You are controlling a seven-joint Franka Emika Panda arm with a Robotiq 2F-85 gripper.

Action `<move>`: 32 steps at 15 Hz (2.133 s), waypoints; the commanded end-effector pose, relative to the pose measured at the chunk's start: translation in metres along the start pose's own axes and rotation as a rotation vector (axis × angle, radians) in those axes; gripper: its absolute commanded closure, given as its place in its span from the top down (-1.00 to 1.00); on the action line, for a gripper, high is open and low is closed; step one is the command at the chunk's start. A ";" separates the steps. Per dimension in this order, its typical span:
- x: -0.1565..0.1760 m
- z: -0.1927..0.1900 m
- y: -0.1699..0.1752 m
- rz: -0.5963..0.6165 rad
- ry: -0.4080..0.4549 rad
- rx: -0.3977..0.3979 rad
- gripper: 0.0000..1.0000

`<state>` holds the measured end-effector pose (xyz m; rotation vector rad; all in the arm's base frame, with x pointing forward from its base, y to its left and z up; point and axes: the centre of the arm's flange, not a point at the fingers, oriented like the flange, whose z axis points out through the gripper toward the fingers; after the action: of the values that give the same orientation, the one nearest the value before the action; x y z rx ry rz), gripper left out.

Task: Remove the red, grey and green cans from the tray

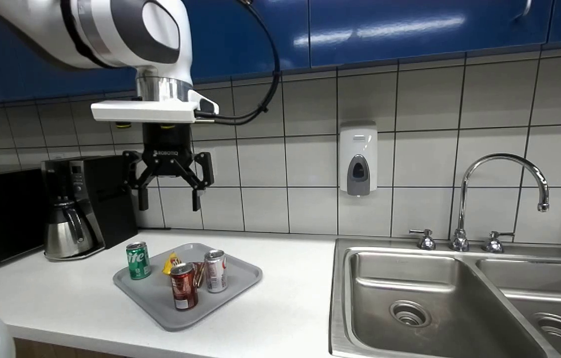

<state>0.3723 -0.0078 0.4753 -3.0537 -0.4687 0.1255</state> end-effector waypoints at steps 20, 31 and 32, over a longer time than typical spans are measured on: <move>0.124 0.121 -0.027 -0.056 0.004 -0.014 1.00; 0.156 0.151 -0.041 -0.058 0.060 -0.078 1.00; 0.158 0.154 -0.042 -0.057 0.063 -0.084 1.00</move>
<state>0.4850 0.0781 0.3196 -3.0768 -0.5926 0.0346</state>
